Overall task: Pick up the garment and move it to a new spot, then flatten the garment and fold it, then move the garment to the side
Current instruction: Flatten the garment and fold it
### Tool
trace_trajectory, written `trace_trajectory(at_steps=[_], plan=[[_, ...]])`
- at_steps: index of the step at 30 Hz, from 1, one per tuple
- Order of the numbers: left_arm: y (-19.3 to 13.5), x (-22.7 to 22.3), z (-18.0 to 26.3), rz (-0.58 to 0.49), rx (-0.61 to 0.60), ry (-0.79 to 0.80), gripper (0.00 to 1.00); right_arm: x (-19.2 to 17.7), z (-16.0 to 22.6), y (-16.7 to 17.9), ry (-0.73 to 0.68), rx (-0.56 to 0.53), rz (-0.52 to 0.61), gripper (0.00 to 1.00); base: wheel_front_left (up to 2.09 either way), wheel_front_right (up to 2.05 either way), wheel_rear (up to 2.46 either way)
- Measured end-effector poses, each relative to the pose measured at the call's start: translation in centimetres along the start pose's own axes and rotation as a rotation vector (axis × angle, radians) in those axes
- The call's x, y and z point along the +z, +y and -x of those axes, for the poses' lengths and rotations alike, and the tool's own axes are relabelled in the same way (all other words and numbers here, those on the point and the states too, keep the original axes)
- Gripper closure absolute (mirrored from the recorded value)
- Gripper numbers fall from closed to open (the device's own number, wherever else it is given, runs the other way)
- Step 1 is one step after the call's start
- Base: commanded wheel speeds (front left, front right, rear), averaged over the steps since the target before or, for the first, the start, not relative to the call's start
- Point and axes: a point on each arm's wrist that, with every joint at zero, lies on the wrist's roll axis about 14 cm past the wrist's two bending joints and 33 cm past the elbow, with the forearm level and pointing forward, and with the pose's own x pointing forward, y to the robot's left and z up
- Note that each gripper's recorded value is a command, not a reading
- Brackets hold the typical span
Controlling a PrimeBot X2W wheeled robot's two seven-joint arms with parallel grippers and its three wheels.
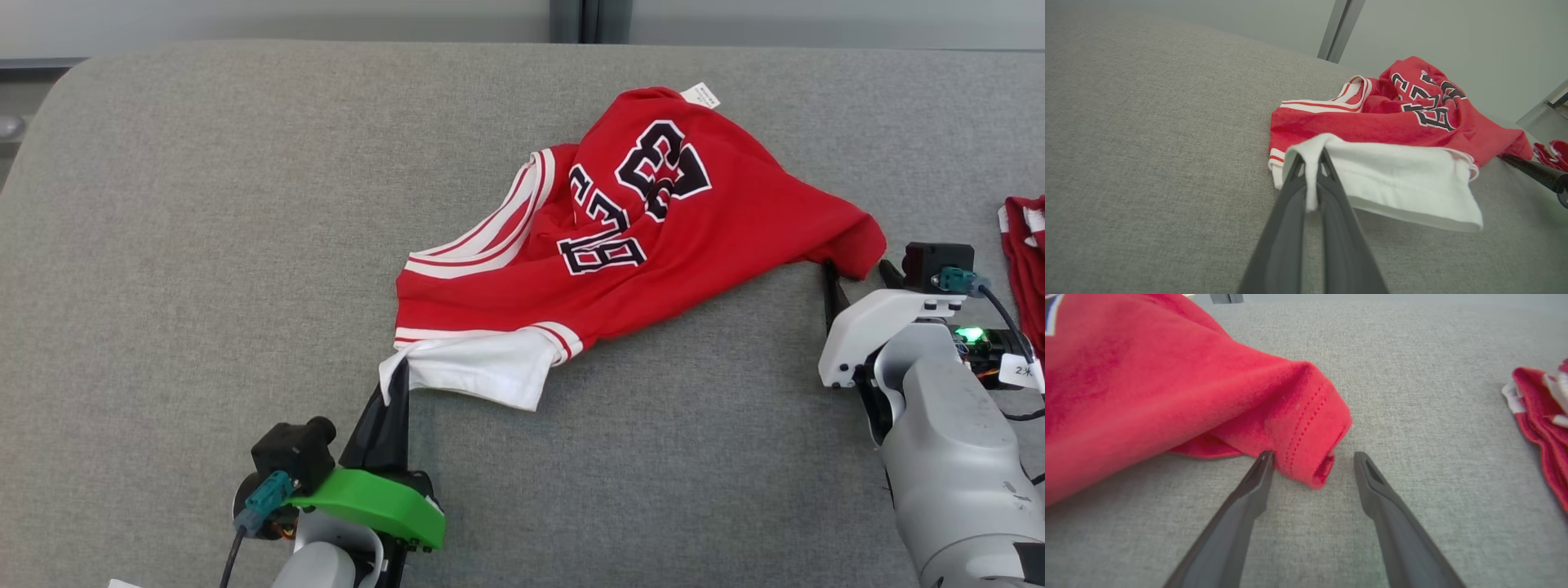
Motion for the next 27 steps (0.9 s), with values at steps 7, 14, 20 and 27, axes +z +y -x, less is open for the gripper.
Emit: trace_trajectory(at_steps=[7, 14, 20, 27], plan=[[0.3, -0.6, -0.3, -0.005, 0.007, 0.019, 1.0, -0.3, -0.8, 0.7, -0.003, 0.018, 0.001, 1.0, 0.0, 0.0, 0.0], [-0.3, -0.4, -0.9, -0.009, -0.015, 0.013, 1.0, -0.2, -0.4, 0.6, -0.017, 0.022, -0.023, 1.0, 0.0, 0.0, 0.0], [-1.4, 1.7, -1.4, -0.02, -0.057, -0.053, 1.0, 2.7, 0.6, 1.2, -0.128, 0.056, -0.031, 1.0, 0.0, 0.0, 0.0], [-3.1, 5.5, -1.6, -0.032, -0.126, -0.165, 1.0, 5.0, 3.8, 1.8, -0.26, 0.097, -0.039, 1.0, 0.0, 0.0, 0.0]])
